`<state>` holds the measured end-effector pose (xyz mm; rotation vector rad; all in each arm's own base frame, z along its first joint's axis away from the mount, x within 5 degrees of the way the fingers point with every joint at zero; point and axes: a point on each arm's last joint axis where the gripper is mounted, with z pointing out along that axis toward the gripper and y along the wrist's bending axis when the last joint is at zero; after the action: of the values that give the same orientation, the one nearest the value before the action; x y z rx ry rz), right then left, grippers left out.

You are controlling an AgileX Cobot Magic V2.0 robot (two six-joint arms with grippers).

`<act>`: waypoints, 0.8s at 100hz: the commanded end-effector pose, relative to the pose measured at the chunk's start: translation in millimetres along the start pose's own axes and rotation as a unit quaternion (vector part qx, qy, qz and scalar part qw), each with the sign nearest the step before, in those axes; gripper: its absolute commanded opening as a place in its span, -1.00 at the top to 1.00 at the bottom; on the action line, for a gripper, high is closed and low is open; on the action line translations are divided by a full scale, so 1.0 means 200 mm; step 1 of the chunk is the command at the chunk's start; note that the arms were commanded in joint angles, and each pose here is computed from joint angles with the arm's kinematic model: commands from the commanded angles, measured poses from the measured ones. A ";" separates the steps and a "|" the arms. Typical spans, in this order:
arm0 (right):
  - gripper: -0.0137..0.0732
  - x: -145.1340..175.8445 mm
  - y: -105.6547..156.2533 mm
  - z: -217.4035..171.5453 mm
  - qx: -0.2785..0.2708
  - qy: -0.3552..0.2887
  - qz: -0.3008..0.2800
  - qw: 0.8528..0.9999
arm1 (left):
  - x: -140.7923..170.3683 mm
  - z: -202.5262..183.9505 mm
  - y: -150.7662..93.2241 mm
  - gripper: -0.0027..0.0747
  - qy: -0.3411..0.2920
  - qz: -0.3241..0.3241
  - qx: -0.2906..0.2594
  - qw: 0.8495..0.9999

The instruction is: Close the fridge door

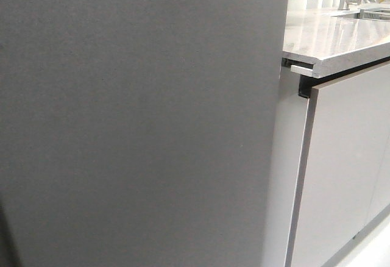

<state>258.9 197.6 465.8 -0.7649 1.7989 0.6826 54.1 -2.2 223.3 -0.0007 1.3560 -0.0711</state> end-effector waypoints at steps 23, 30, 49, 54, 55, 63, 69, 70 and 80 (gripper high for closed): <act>0.79 -0.07 -0.09 0.16 0.032 -0.062 -0.005 0.998 | 0.02 -0.01 0.00 0.98 -0.029 -0.006 0.002 1.000; 0.79 -0.06 -0.10 0.20 0.033 -0.057 -0.006 0.998 | 0.02 -0.01 0.00 0.98 -0.029 -0.006 0.002 1.000; 0.79 -0.04 -0.12 0.24 0.033 -0.049 -0.003 0.998 | 0.02 -0.01 0.00 0.98 -0.029 -0.006 0.002 1.000; 0.79 -0.04 -0.12 0.24 0.033 -0.049 -0.003 0.998 | 0.02 -0.01 0.00 0.98 -0.029 -0.006 0.002 1.000; 0.79 -0.04 -0.12 0.24 0.033 -0.049 -0.003 0.998 | 0.02 -0.01 0.00 0.98 -0.029 -0.006 0.002 1.000; 0.79 -0.04 -0.11 0.23 0.033 -0.051 -0.004 0.998 | 0.02 -0.01 0.00 0.98 -0.029 -0.006 0.002 1.000; 0.79 -0.05 -0.11 0.22 0.032 -0.051 -0.004 0.998 | 0.02 -0.01 0.00 0.98 -0.029 -0.006 0.002 1.000; 0.79 -0.05 -0.11 0.22 0.032 -0.051 -0.004 0.998 | 0.02 -0.01 0.00 0.98 -0.029 -0.006 0.002 1.000; 0.78 -0.05 -0.11 0.19 0.037 -0.047 -0.010 0.998 | 0.02 -0.01 0.00 0.98 -0.029 -0.006 0.002 1.000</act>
<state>313.7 229.1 423.2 -0.7551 1.8535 0.6429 54.1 -2.2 223.3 -0.0007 1.3560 -0.0711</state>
